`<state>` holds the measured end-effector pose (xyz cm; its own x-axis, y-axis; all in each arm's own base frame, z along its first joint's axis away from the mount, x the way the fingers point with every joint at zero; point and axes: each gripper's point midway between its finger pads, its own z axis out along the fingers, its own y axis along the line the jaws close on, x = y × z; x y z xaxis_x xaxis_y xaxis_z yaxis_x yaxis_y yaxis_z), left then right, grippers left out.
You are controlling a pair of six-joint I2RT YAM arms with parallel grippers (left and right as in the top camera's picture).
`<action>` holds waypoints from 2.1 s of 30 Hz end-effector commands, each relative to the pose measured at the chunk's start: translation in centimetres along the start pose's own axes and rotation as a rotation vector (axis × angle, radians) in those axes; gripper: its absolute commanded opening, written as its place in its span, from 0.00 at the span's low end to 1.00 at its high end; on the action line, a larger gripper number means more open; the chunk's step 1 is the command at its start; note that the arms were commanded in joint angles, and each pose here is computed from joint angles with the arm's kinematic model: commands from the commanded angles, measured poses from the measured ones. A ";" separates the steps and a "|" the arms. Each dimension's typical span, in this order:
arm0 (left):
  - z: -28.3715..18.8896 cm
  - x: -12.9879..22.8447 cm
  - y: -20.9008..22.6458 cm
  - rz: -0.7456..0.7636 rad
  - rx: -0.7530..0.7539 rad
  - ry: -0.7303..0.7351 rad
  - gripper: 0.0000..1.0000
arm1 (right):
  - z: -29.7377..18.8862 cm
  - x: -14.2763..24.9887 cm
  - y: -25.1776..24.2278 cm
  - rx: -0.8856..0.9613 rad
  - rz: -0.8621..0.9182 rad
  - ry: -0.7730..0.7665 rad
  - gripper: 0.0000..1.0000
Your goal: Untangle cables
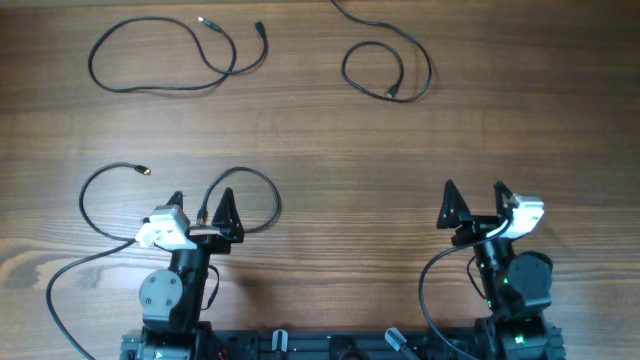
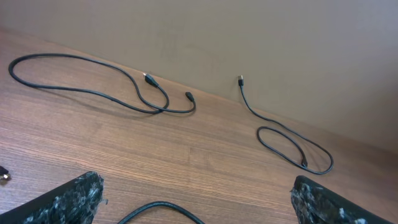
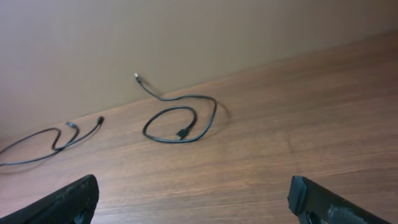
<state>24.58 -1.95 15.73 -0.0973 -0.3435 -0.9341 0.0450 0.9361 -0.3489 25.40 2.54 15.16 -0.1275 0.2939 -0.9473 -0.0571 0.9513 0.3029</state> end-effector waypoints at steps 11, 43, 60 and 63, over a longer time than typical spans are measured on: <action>0.0 0.1 -0.1 0.021 0.005 -0.001 1.00 | -1.2 -2.9 -0.9 0.036 -0.049 -0.131 0.99; 0.0 0.1 -0.1 0.021 0.005 0.000 1.00 | -1.1 -2.7 -0.7 0.036 -0.254 -0.121 1.00; 0.0 0.1 -0.1 0.021 0.005 0.000 1.00 | -1.1 -2.8 -0.7 0.039 -0.253 -0.122 1.00; 0.0 0.1 -0.1 0.021 0.005 0.000 1.00 | -1.1 -2.8 -0.7 0.039 -0.253 -0.122 1.00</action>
<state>24.58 -1.95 15.73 -0.0973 -0.3435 -0.9341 0.0450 0.9361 -0.3489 24.74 1.24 17.22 -0.0155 0.0505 -0.9986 -0.0465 0.9976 0.0512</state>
